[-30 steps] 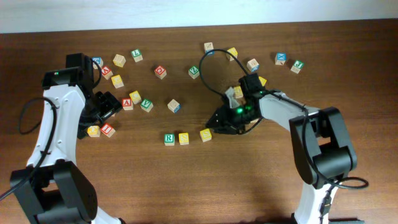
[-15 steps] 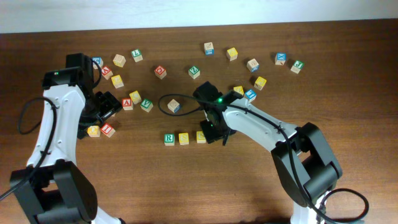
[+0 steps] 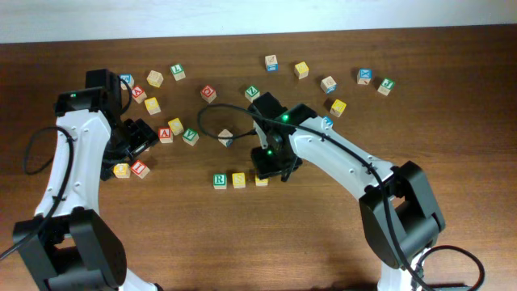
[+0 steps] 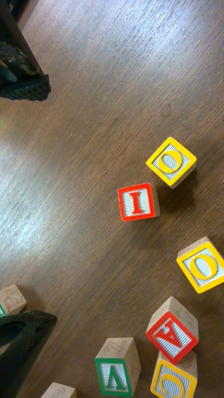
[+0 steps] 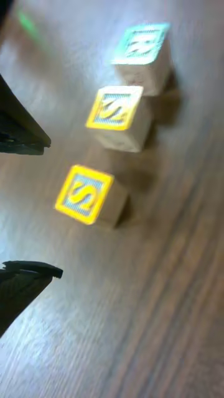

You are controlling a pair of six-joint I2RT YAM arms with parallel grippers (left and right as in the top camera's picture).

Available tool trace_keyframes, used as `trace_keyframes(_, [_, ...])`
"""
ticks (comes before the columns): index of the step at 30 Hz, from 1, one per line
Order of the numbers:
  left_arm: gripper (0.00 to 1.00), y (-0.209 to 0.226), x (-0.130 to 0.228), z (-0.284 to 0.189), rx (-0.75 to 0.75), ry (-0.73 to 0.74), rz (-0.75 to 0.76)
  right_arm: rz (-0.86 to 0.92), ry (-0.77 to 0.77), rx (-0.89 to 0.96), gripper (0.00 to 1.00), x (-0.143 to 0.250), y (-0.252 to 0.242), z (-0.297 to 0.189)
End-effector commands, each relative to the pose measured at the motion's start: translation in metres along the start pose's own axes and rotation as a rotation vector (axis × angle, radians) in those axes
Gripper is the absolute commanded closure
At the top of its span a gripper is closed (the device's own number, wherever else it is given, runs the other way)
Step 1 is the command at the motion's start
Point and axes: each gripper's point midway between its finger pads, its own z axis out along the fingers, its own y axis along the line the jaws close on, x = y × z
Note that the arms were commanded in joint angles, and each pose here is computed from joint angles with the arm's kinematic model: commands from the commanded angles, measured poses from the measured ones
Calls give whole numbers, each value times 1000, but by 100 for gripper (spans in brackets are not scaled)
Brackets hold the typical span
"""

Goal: Spell out RSS
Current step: 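Lower the S block beside the first S and open the right gripper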

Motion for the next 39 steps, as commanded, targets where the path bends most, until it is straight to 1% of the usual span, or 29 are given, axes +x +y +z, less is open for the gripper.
trace_keyframes(1, [1,0,-2,-8,13,-21,-7,119,-36,45,59,1,1,9])
trace_keyframes(5, [1,0,-2,-8,13,-21,-7,94,-70,36,59,-8,10,18])
trace_keyframes(10, [1,0,-2,-8,13,-21,-7,101,-83,126,59,-7,-6,17])
trace_keyframes(11, [1,0,-2,-8,13,-21,-7,106,-84,150,62,-7,-11,16])
trace_keyframes(13, [1,0,-2,-8,13,-21,-7,124,-78,146,73,-8,-17,14])
trace_keyframes(15, [1,0,-2,-8,13,-21,-7,162,-55,127,91,-7,-27,12])
trace_keyframes(16, [1,0,-2,-8,13,-21,-7,185,-37,111,94,-5,-32,11])
trace_keyframes(17, [1,0,-2,-8,13,-21,-7,183,-23,95,96,-4,-35,10])
trace_keyframes(21, [1,0,-2,-8,13,-21,-7,165,33,101,96,10,-42,12])
trace_keyframes(25, [1,0,-2,-8,13,-21,-7,183,31,95,96,18,-43,32])
trace_keyframes(29, [1,0,-2,-8,13,-21,-7,169,0,12,96,10,-27,38])
trace_keyframes(39, [1,0,-2,-8,13,-21,-7,144,-14,1,96,11,-9,42])
